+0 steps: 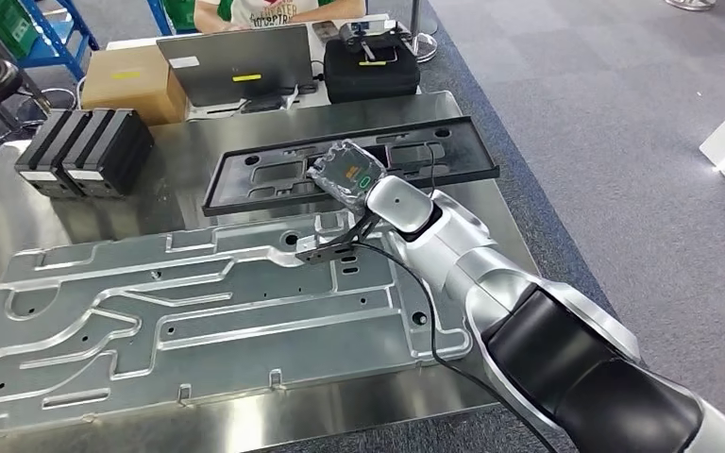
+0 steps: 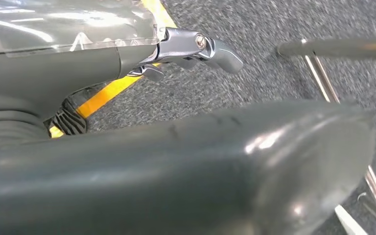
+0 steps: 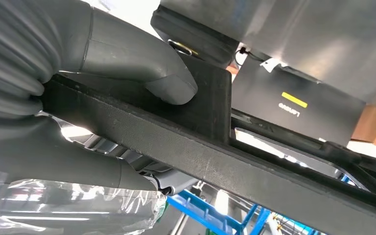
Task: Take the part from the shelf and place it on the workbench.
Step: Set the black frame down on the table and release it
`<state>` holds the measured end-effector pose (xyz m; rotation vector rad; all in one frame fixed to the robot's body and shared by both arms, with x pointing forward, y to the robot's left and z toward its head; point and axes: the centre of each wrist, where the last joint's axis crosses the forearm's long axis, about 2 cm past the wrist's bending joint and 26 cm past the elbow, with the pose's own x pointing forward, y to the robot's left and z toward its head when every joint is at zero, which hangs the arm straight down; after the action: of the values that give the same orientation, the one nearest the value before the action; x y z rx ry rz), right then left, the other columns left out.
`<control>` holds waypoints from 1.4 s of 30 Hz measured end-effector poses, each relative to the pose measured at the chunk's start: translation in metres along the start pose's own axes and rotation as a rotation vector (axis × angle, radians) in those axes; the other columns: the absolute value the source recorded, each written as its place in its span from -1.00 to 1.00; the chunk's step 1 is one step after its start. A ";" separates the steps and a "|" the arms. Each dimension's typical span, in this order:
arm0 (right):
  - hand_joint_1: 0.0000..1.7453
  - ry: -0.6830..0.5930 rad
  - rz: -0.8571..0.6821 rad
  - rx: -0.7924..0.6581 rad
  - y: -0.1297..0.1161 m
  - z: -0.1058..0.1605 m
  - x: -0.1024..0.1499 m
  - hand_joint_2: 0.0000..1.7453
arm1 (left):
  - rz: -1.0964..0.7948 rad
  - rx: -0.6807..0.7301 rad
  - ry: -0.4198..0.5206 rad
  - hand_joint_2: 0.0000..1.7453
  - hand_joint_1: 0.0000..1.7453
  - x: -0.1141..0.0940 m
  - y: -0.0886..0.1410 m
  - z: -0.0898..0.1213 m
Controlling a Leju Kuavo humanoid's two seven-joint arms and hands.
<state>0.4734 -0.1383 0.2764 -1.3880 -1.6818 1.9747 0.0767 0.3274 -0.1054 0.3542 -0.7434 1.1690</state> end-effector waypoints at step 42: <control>-1.00 0.026 -0.445 -0.095 0.015 0.003 0.049 -1.00 | -0.035 -0.015 0.040 0.50 -1.00 0.000 -0.010 0.000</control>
<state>0.4502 -0.1126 0.2385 -0.9498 -1.8926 1.6390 0.0854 0.3240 -0.1040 0.3295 -0.7081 1.1336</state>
